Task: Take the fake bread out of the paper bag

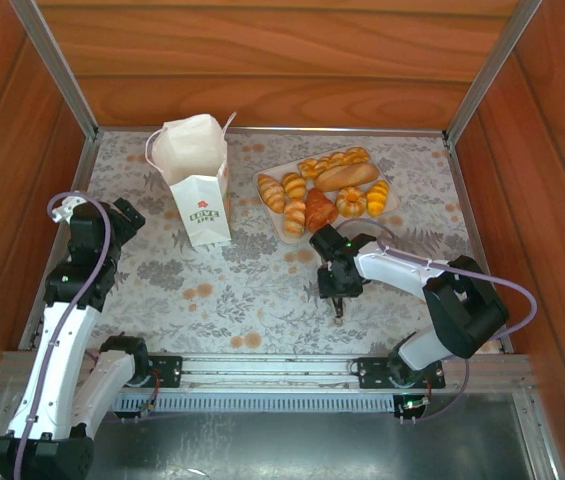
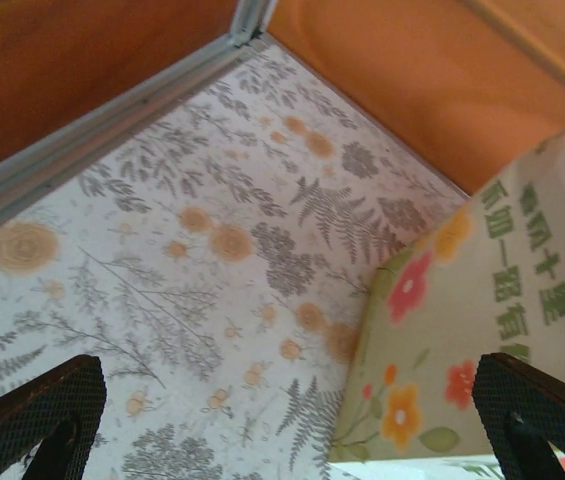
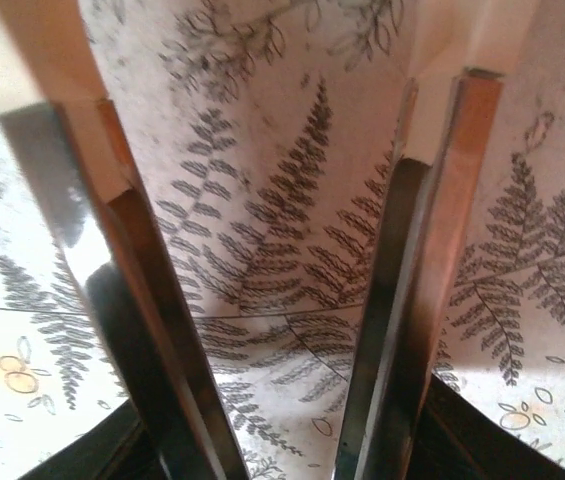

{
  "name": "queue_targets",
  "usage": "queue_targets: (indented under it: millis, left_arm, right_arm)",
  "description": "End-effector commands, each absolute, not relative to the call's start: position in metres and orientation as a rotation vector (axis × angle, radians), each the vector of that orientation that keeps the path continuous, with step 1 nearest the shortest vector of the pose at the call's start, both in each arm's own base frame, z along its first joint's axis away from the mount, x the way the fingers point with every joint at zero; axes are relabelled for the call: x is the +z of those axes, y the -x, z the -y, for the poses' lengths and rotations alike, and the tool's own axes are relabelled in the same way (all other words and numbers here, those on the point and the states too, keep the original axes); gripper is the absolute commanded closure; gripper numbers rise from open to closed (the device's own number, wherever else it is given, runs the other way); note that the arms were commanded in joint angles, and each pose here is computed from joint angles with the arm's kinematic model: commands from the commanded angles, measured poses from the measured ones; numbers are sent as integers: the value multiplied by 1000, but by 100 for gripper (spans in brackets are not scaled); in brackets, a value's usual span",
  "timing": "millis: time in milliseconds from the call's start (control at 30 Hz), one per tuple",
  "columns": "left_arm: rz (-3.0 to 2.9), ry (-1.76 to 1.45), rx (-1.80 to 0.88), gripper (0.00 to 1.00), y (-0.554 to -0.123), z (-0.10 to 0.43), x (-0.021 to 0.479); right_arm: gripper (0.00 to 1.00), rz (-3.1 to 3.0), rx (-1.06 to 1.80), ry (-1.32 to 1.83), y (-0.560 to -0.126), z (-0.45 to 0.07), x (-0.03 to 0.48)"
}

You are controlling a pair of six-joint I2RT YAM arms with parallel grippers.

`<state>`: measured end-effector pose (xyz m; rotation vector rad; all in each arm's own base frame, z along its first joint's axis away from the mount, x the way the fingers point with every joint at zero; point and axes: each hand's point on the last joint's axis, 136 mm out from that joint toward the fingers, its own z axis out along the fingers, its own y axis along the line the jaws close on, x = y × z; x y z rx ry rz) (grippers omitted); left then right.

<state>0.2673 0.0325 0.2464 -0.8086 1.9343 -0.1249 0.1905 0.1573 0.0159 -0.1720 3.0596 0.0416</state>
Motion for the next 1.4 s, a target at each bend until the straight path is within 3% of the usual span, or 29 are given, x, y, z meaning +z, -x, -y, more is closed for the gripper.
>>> queue_targets:
  millis: [0,133,167,200,533,967,1367]
  left_arm:
    - [-1885,857,-47,0,-261,-47,246]
    - [-1875,882,-42,0,-261,-49,240]
    - [-1874,884,-43,0,-261,-49,239]
    - [-1874,885,-41,0,-261,-50,239]
    - [-1868,889,-20,0,-260,-53,237]
    - [-1823,870,120,0,-248,-70,217]
    - [-1700,583,169,0,-267,-64,198]
  right_arm:
    - [46,-3096,-43,139,-176,-143,15]
    - [41,-3113,-76,141,-168,-135,14]
    - [9,-3114,-79,142,-167,-134,14]
    - [0,-3115,-79,147,-167,-134,15]
    - [0,-2996,-47,131,-182,-134,63]
    - [0,-2474,-110,-205,-251,-71,175]
    - [0,-2113,-321,-566,-291,10,190]
